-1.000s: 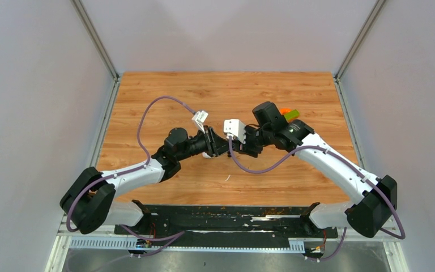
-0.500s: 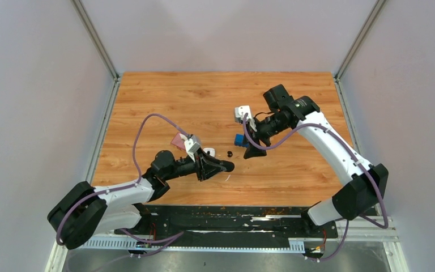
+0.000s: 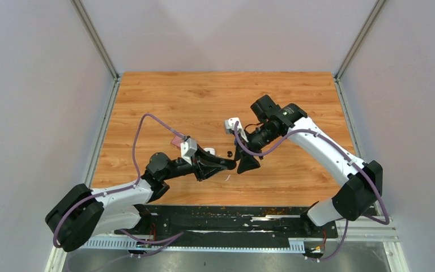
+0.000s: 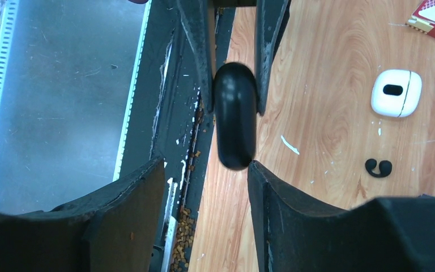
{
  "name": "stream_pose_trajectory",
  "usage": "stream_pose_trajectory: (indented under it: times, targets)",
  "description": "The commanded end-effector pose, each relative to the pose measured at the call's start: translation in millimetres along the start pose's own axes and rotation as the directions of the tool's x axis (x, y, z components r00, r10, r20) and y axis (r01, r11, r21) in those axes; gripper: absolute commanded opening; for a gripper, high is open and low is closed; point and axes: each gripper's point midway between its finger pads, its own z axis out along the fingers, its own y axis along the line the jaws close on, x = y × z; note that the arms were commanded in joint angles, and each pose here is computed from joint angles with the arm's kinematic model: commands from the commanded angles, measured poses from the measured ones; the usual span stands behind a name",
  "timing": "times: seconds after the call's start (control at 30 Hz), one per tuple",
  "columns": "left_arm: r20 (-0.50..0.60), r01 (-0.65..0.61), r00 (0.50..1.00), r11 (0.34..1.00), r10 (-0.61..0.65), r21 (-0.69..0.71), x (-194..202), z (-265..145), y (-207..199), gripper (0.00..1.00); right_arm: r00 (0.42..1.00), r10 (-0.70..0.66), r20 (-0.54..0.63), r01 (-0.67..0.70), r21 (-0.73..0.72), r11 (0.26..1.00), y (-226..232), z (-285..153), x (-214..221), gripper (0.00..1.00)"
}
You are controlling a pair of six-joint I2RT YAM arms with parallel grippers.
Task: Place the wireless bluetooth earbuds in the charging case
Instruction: Pick up the charging case at the center of the board.
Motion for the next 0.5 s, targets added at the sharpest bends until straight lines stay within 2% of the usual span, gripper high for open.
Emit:
stream_pose_trajectory:
  times: [0.0, 0.33, 0.47]
  targets:
    - [0.057, -0.035, 0.998, 0.998, 0.032, 0.053, -18, 5, -10, 0.05, 0.999, -0.042, 0.019, 0.042, -0.021, 0.999, 1, 12, -14, 0.55]
    - [0.048, 0.045, 0.998, 0.999, -0.045, 0.014, -17, 7, -4, 0.03, 1.0, -0.014, -0.018, 0.015, 0.041, 0.999, -17, 17, -7, 0.49]
    - [0.064, 0.096, 0.994, 0.995, -0.094, -0.029, -25, 9, 0, 0.04, 1.0, 0.027, -0.009, -0.026, 0.024, 0.999, -17, 23, -2, 0.3]
